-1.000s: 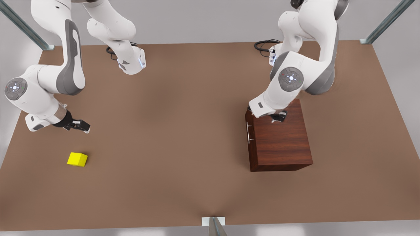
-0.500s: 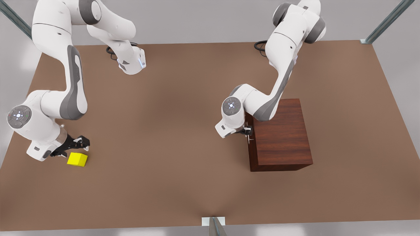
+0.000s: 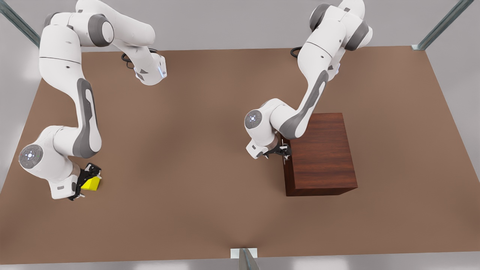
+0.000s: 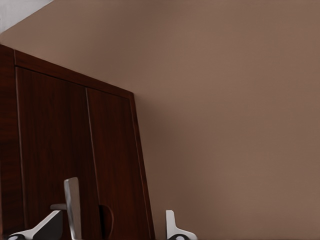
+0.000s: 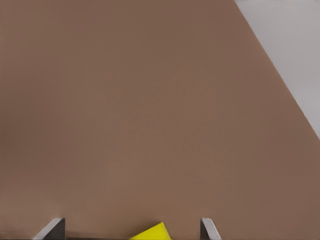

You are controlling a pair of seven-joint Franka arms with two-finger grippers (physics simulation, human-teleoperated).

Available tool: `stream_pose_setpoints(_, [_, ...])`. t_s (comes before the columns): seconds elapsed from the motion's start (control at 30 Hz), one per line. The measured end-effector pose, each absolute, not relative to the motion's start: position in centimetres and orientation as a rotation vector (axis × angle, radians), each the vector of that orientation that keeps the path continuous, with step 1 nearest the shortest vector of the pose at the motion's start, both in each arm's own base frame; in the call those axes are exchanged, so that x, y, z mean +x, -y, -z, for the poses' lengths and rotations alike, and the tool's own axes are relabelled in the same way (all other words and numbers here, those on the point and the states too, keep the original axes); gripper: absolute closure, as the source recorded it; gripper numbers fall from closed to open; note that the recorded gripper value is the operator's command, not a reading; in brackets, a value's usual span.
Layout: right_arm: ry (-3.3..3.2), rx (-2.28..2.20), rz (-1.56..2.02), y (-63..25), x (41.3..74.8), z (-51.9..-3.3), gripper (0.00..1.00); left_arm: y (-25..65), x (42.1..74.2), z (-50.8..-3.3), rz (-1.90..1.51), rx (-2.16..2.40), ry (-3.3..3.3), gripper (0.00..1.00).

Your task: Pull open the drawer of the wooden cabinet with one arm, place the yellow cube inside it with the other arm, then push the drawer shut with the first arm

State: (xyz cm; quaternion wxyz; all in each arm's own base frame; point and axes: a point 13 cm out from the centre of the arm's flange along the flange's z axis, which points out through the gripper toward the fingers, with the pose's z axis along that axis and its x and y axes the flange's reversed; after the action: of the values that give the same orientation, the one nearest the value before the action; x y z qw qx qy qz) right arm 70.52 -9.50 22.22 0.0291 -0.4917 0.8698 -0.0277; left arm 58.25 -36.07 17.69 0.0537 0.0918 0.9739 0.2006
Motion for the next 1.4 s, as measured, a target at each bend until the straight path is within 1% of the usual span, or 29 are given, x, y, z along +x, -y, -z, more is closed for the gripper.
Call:
stream_pose_setpoints(0.2, [-2.544,-1.825,0.090,10.5,70.0,-18.9,0.00,37.6,57.4,-16.1,-0.623,0.227,-2.946,0.00])
stream_pose_setpoints(0.37, [-2.457,-1.999,0.080,11.9,69.2,-18.1,0.00,39.3,57.3,-17.0,-0.603,0.192,-2.912,0.00])
stream_pose_setpoints(0.63, [-2.352,-2.186,0.037,13.4,68.3,-15.6,0.00,41.0,57.4,-17.0,-0.586,0.140,-2.882,0.00])
stream_pose_setpoints(0.97, [-2.307,-2.254,-0.020,15.6,67.2,-13.5,0.00,43.8,57.4,-17.4,-0.531,0.090,-2.858,0.00])
stream_pose_setpoints(1.17, [-2.327,-2.245,-0.087,17.2,66.0,-11.1,0.00,45.1,57.3,-17.4,-0.507,0.073,-2.847,0.00])
stream_pose_setpoints(1.4, [-2.344,-2.223,-0.127,19.1,65.2,-9.6,0.00,47.0,56.9,-17.4,-0.476,0.074,-2.833,0.00])
